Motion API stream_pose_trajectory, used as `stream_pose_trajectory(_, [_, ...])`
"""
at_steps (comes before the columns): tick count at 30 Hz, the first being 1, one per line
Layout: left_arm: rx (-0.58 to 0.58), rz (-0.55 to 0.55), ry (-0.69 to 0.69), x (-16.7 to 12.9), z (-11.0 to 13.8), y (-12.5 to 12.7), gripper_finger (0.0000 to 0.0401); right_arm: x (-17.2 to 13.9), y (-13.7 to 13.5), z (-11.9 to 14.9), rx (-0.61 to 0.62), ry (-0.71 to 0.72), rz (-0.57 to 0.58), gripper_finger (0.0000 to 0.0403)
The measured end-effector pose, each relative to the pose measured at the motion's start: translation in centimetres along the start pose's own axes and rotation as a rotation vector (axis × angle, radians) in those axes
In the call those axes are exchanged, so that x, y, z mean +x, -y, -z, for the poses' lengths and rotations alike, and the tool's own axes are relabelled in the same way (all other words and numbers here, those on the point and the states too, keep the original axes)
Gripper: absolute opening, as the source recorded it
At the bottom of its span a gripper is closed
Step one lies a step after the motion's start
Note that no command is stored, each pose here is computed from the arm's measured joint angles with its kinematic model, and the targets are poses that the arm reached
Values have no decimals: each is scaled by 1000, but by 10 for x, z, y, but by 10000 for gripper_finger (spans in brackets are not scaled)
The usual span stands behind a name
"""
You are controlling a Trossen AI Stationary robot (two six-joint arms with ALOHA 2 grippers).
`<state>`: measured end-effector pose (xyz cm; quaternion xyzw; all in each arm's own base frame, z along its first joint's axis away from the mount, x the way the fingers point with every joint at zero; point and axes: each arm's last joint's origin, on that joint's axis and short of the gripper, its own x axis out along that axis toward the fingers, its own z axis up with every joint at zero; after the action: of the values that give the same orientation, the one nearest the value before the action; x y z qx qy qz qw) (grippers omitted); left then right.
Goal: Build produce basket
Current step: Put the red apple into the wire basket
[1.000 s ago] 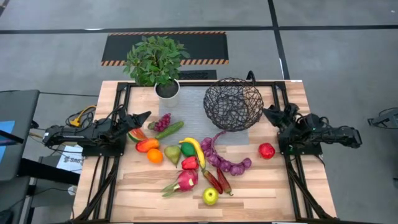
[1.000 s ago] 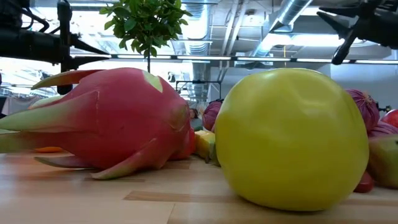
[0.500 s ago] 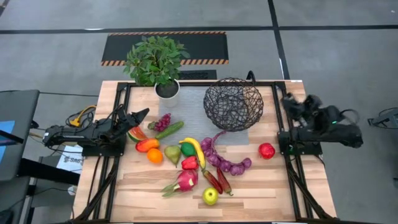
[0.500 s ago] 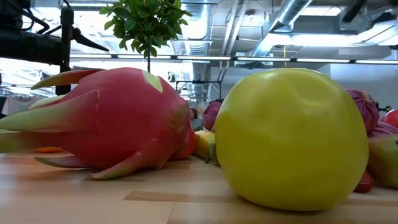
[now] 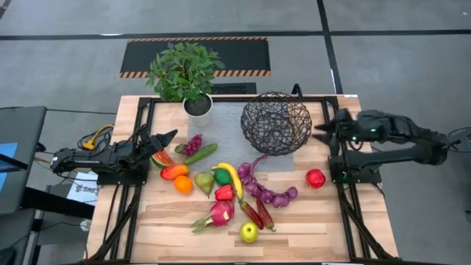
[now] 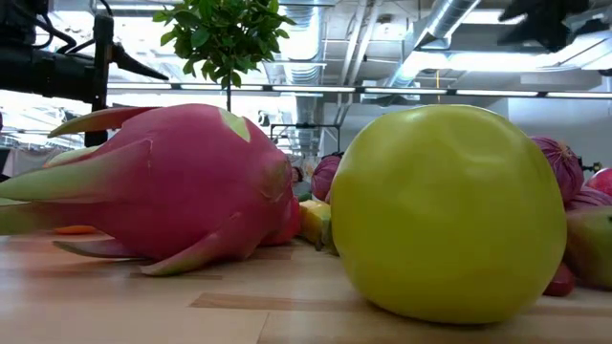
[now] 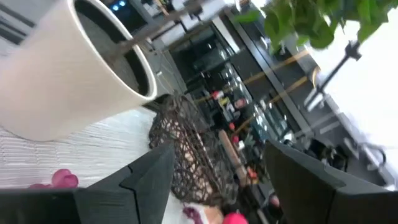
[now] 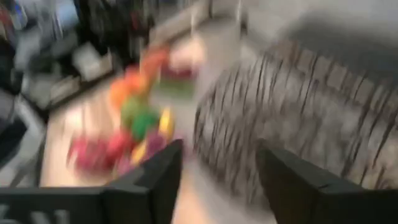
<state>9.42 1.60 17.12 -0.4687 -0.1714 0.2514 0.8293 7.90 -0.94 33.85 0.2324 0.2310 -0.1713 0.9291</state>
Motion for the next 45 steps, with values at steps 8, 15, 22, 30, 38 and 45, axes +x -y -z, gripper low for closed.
stream_pose_trajectory(8, [201,60,-77,0,2,1,236,16,-3,25,247,-661,114,291])
stream_pose_trajectory(15, [320,187,-228,-1,8,4,236,35,-24,37,139,-815,206,292])
stream_pose_trajectory(22, [320,241,-310,-2,11,4,236,51,-49,53,78,-808,336,292])
stream_pose_trajectory(30, [307,281,-367,-3,12,5,246,70,-74,78,70,-870,483,317])
stream_pose_trajectory(38, [227,281,-403,-4,13,5,269,80,-77,86,111,-826,644,388])
stream_pose_trajectory(45, [234,324,-456,-5,15,5,270,87,-54,92,205,-771,690,389])
